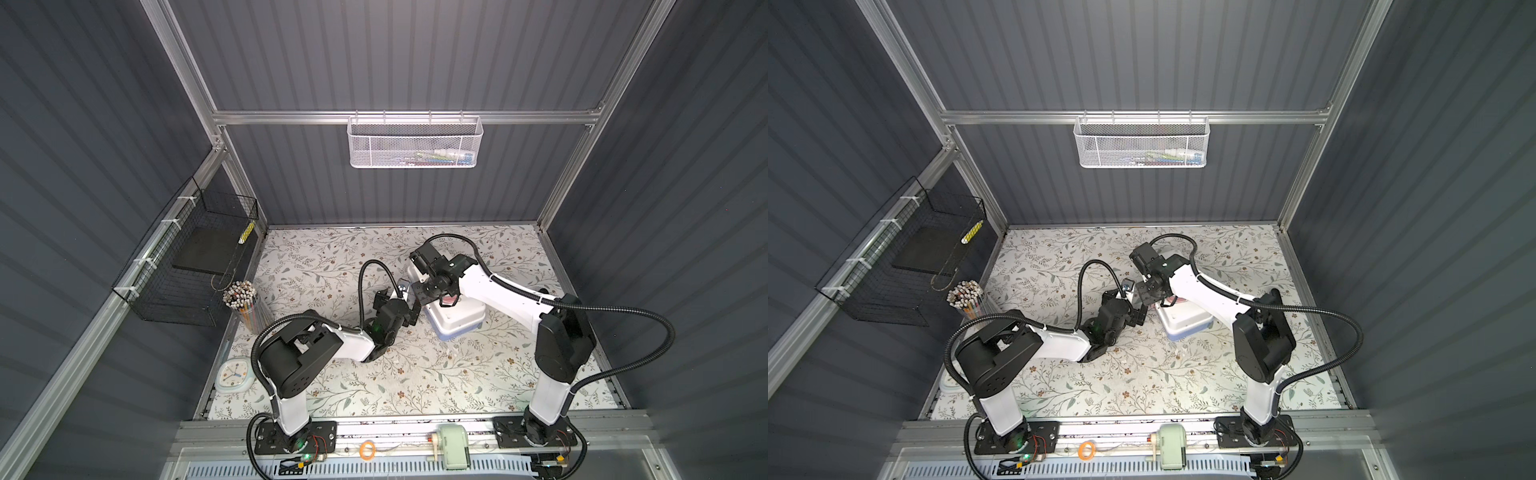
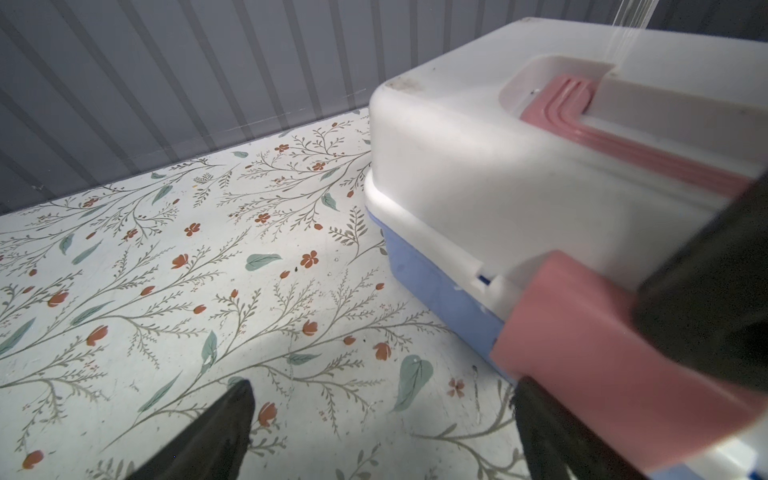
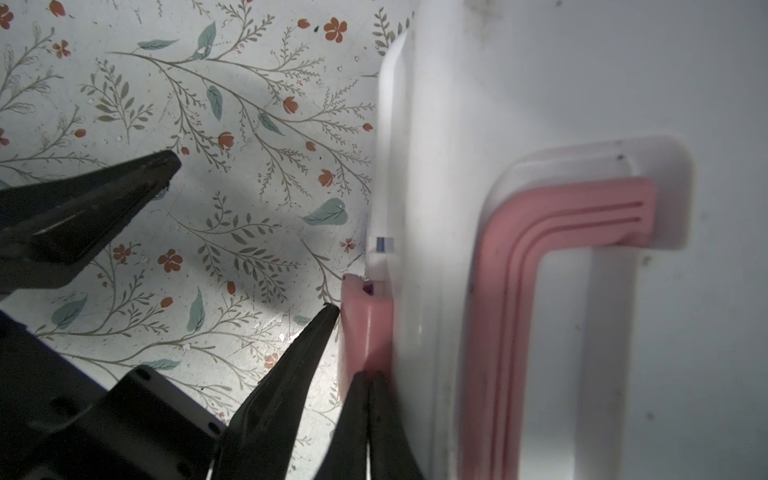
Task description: Pack the tool kit
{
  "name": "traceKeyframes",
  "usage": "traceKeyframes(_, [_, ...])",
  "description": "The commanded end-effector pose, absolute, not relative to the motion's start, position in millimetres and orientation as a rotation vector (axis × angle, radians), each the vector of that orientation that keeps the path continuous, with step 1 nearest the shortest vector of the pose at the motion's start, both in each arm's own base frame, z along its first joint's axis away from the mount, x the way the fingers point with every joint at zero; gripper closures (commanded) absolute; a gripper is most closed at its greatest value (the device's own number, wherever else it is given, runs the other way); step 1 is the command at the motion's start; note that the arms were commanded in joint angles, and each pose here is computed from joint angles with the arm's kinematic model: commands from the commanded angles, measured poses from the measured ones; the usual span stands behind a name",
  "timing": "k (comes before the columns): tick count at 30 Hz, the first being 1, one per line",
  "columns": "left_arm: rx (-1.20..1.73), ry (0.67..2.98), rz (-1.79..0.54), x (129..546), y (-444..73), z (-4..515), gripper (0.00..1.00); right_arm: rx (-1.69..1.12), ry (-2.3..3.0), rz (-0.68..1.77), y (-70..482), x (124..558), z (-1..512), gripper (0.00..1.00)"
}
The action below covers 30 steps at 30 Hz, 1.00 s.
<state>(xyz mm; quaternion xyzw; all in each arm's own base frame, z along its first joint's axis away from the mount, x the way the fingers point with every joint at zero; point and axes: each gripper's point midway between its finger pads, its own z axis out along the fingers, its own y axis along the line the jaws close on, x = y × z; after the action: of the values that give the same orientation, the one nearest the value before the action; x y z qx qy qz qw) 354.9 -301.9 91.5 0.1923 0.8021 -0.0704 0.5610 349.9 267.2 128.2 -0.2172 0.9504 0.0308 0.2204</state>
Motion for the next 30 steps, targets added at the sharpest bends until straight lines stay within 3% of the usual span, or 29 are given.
traceKeyframes(1, [0.438, 1.859, -0.248, 358.9, -318.5, 103.9, 0.02, -0.614, 2.691, -0.017, 255.6, 345.3, 112.3, 0.94])
traceKeyframes(30, [0.436, 1.865, -0.263, 360.3, -321.4, 99.8, 0.02, -0.637, 2.714, -0.070, 256.2, 345.1, 102.8, 0.93])
